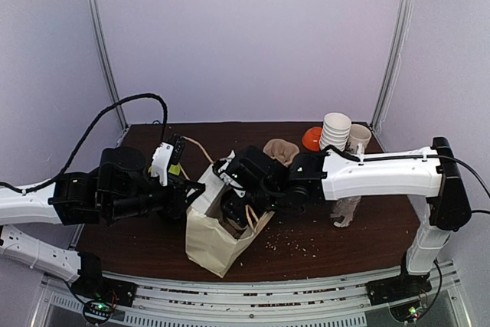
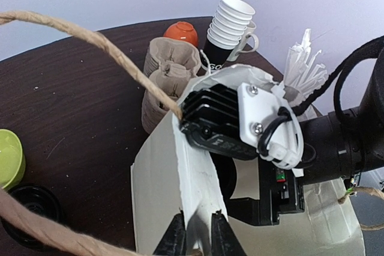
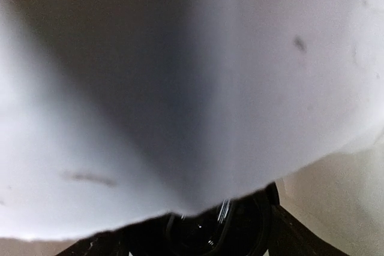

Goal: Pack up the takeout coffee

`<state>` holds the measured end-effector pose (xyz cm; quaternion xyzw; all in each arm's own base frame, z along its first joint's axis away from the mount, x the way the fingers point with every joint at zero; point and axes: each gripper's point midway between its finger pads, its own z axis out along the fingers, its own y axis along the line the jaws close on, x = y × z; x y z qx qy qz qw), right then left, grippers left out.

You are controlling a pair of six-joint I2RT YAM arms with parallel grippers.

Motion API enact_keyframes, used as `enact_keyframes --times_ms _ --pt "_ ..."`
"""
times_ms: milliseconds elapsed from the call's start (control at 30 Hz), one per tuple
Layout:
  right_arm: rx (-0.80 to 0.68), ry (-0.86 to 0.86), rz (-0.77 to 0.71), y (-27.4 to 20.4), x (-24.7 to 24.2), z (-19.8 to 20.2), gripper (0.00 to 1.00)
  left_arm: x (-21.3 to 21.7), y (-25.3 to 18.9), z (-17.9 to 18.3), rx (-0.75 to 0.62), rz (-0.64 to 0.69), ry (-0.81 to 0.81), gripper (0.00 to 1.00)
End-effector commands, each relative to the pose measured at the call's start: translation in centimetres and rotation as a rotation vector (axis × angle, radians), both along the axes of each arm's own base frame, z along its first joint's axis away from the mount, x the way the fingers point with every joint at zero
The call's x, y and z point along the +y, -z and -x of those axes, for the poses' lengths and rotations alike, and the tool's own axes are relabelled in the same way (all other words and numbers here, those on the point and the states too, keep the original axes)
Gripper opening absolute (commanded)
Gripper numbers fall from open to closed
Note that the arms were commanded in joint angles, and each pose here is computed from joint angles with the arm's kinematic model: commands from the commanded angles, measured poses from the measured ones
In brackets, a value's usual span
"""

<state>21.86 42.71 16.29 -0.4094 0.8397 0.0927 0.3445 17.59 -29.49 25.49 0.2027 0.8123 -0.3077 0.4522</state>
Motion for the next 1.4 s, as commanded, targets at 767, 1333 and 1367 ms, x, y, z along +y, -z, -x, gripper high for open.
enact_keyframes --times_ms 767,1333,1367 --pt "0.014 0.021 -0.16 -7.7 -0.3 0.5 1.0 0.3 -0.7 0.0 -0.021 0.009 0.01 0.15" --pt "0.017 -0.052 -0.327 -15.1 -0.5 1.7 1.0 0.7 -0.7 0.3 -0.015 0.012 0.016 0.19" --pt "0.019 -0.061 -0.33 -15.4 -0.6 1.8 1.0 0.7 -0.7 0.4 -0.015 0.011 0.018 0.2"
